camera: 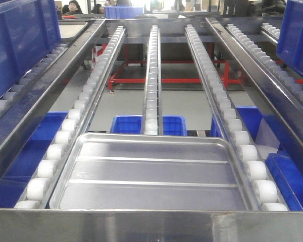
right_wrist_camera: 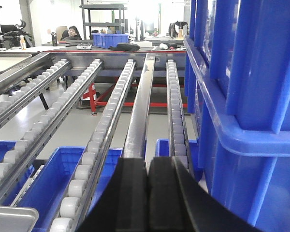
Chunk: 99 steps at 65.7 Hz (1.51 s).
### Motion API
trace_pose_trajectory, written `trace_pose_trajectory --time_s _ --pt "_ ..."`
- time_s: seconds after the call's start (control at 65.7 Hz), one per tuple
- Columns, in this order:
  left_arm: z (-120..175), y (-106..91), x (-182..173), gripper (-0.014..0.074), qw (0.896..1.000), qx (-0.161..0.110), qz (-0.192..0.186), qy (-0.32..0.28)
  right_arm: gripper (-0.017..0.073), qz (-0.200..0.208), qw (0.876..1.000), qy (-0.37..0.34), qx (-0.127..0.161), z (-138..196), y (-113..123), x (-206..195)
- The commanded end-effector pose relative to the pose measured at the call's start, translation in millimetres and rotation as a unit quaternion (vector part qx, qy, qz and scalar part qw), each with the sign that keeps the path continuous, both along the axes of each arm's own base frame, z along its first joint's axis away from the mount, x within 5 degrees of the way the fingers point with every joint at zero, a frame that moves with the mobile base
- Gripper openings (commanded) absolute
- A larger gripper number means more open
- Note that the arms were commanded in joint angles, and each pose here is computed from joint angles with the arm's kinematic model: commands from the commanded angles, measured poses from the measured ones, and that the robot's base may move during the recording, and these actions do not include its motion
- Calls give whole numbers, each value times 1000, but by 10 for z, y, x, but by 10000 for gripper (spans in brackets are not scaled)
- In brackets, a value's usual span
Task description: Grab silver tray and stack on right shelf
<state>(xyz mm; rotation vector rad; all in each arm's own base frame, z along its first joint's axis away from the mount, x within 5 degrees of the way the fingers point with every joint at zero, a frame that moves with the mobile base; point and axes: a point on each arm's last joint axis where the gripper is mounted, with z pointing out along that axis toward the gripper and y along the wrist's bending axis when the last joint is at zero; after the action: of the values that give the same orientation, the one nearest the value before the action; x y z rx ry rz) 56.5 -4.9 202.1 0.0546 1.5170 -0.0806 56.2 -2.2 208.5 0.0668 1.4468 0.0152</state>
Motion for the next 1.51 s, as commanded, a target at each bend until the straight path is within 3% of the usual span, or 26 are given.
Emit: trace_pose_trajectory --time_s 0.0,0.761,0.867,1.004,1.095,1.171,1.247,1.324,1.43,1.491 --pt "-8 4 -2 -92 999 -5 2 -32 48 -6 998 -58 -6 100 -7 -33" --pt "-8 4 -2 -92 999 -5 2 -32 48 -6 998 -56 -6 98 -7 -33" --pt "57 4 -8 -92 999 -5 2 -33 48 2 1000 -9 -5 116 5 -35" --pt "228 -7 1 -92 999 3 -5 44 48 16 996 87 -4 327 30 -77" --pt "512 -17 87 -92 996 7 -6 84 48 23 989 147 -1 518 39 -44" --pt "732 -34 238 -92 989 13 -7 144 48 32 976 216 12 624 54 64" --pt "897 -53 416 -92 975 20 -10 220 48 42 957 284 28 689 74 186" --pt "1026 -73 581 -92 951 27 -12 308 48 53 930 361 44 716 99 320" --pt "1054 -110 864 -92 910 31 -17 414 48 59 894 442 50 672 110 480" --pt "1018 -130 997 -92 895 28 -20 444 48 58 877 473 53 603 110 560"
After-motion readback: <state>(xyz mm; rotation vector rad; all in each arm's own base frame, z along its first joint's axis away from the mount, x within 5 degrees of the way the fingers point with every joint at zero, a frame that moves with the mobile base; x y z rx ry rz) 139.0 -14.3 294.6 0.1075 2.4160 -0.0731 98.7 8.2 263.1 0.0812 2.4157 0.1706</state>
